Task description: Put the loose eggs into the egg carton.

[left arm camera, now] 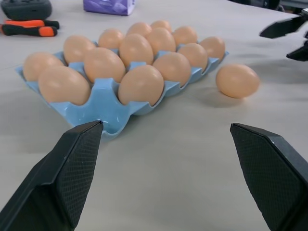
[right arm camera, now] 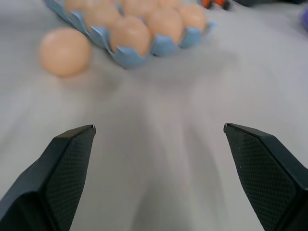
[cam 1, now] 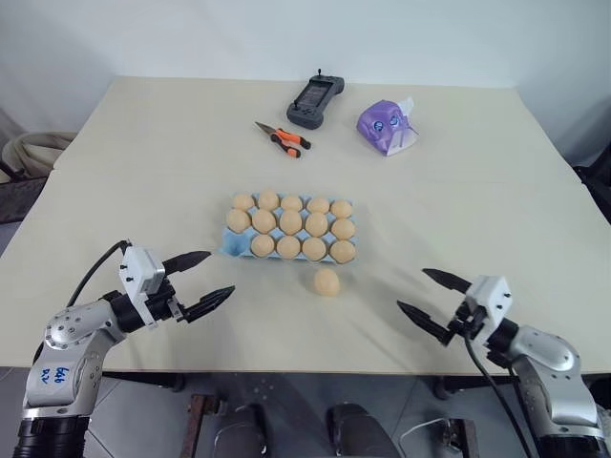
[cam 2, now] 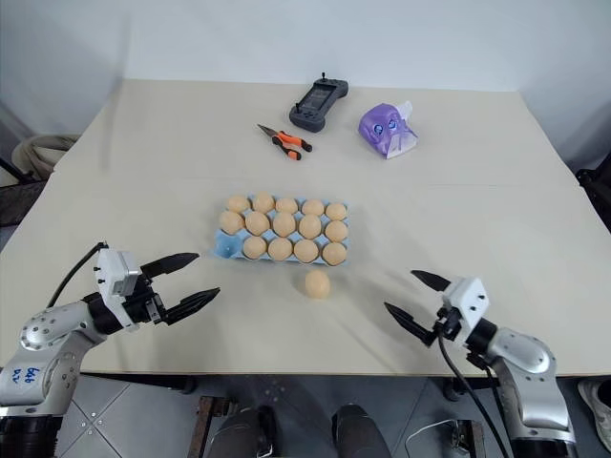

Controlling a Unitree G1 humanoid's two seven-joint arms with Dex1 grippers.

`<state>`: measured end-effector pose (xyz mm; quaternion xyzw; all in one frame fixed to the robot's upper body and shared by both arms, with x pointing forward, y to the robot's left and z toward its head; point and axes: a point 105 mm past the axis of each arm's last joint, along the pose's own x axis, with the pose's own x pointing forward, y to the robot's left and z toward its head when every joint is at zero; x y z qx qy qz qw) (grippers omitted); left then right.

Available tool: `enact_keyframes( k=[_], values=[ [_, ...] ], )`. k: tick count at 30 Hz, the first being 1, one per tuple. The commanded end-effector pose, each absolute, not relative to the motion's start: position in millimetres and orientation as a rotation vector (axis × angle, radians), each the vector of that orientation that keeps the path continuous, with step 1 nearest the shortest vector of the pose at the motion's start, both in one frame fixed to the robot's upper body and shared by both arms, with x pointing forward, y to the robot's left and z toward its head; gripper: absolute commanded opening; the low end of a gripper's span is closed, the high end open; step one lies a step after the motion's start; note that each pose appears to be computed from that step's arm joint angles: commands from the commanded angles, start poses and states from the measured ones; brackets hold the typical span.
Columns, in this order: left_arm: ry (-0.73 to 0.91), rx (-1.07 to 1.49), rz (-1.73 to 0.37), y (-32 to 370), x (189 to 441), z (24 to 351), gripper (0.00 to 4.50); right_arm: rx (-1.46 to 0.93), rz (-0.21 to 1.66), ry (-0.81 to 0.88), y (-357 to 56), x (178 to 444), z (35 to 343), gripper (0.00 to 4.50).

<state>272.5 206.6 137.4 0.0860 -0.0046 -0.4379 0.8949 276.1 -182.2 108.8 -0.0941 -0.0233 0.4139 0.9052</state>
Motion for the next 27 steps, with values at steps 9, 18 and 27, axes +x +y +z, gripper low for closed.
enact_keyframes(
  k=[9,18,27],
  values=[
    [-0.01,0.293,-1.087,203.6,245.8,139.1,4.5,-0.15,1.145,0.119,-86.8,280.0,130.4,4.48],
    [-0.004,0.263,-1.088,192.1,238.0,134.4,4.5,-0.197,1.104,0.154,-63.3,293.6,117.7,4.48],
    [-0.04,0.235,-0.968,199.2,244.8,140.0,4.5,-0.177,1.12,0.139,-51.5,297.4,113.7,3.54]
  ],
)
